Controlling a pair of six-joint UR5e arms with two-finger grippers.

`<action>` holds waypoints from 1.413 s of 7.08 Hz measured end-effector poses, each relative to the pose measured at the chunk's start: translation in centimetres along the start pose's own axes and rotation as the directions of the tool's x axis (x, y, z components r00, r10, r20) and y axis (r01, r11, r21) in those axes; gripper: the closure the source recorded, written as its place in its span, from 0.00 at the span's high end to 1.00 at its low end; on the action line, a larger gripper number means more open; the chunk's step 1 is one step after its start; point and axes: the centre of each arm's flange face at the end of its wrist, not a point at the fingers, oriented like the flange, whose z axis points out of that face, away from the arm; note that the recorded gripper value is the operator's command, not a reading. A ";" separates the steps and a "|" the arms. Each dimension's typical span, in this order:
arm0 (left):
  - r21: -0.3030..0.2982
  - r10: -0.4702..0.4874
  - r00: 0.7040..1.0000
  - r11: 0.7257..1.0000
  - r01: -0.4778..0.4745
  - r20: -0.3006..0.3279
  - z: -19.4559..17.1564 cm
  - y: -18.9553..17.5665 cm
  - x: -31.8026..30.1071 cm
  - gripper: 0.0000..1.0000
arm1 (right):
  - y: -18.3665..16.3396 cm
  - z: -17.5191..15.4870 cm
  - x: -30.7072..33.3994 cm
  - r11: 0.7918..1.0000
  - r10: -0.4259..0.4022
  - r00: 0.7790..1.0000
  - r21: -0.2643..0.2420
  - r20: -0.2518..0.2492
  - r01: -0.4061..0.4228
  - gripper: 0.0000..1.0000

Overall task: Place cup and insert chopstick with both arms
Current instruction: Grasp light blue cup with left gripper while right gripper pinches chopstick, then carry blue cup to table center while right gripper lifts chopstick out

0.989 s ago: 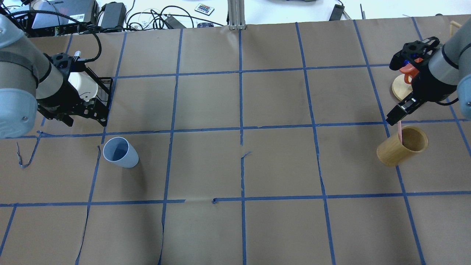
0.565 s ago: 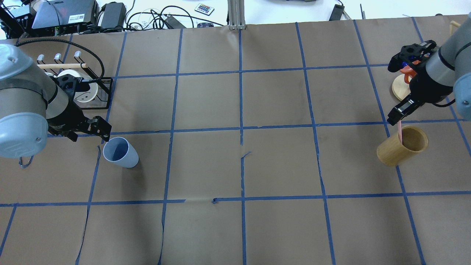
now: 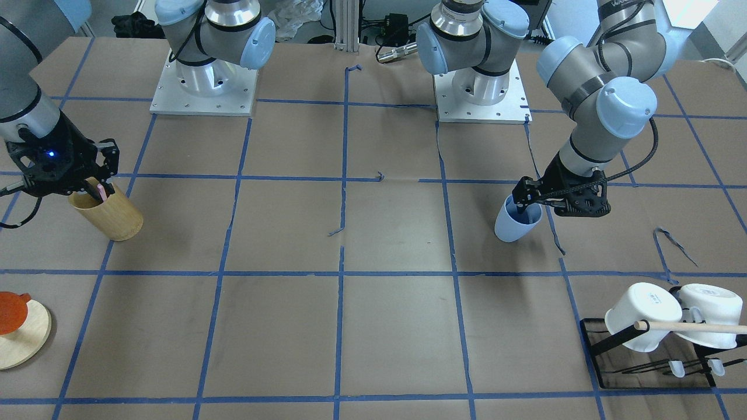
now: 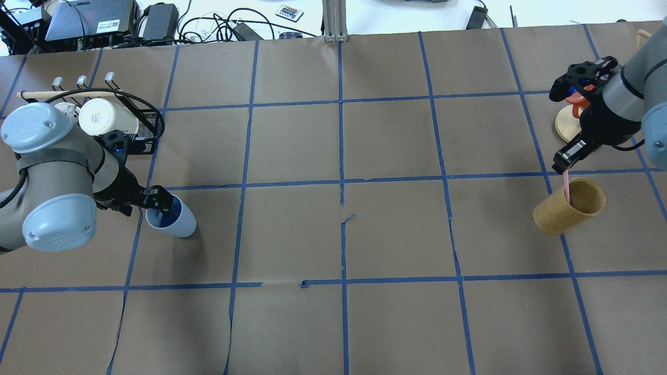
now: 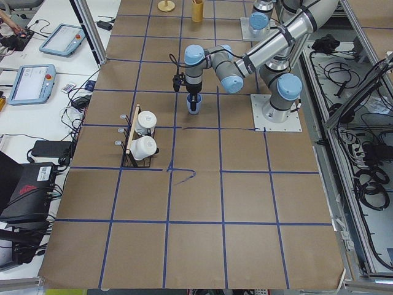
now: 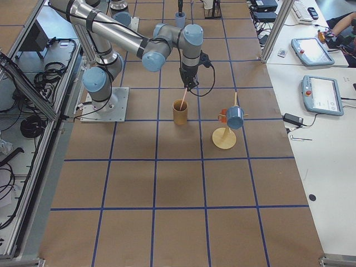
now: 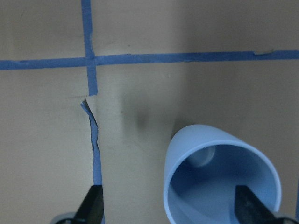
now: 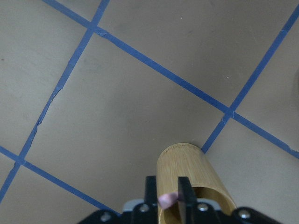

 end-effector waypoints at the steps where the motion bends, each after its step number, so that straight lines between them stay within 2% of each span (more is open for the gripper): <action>1: -0.004 0.026 1.000 1.000 -0.026 -0.003 0.5 0.0 0.0 0.00 | 0.0 -0.1 0.0 1.000 -0.001 1.000 0.001 -0.002 0.001 0.00; 4: -0.017 0.073 0.997 0.997 -0.073 -0.011 0.9 -0.2 0.2 0.00 | -0.4 -1.7 0.6 1.000 0.006 1.000 0.015 -0.028 -0.006 0.00; 6: 0.016 0.039 0.999 0.999 -0.039 -0.016 -0.8 -0.3 3.3 0.00 | -0.4 -2.6 0.8 1.000 0.005 0.999 0.010 -0.046 -0.005 0.00; 8: 0.074 -0.105 0.994 0.991 0.107 -0.030 -4.0 -1.7 12.8 0.00 | -0.1 -2.8 0.9 1.000 -0.001 0.998 -0.010 -0.059 0.000 0.00; 9: 0.092 -0.194 0.980 0.976 0.198 -0.052 -5.3 -2.4 18.8 0.00 | 0.0 -2.9 0.8 1.000 -0.001 0.998 -0.017 -0.057 0.000 0.00; 10: 0.085 -0.267 0.959 0.958 0.275 -0.091 -5.2 -3.0 23.5 0.00 | 0.1 -3.3 0.8 1.000 0.001 0.998 -0.016 -0.060 -0.002 0.00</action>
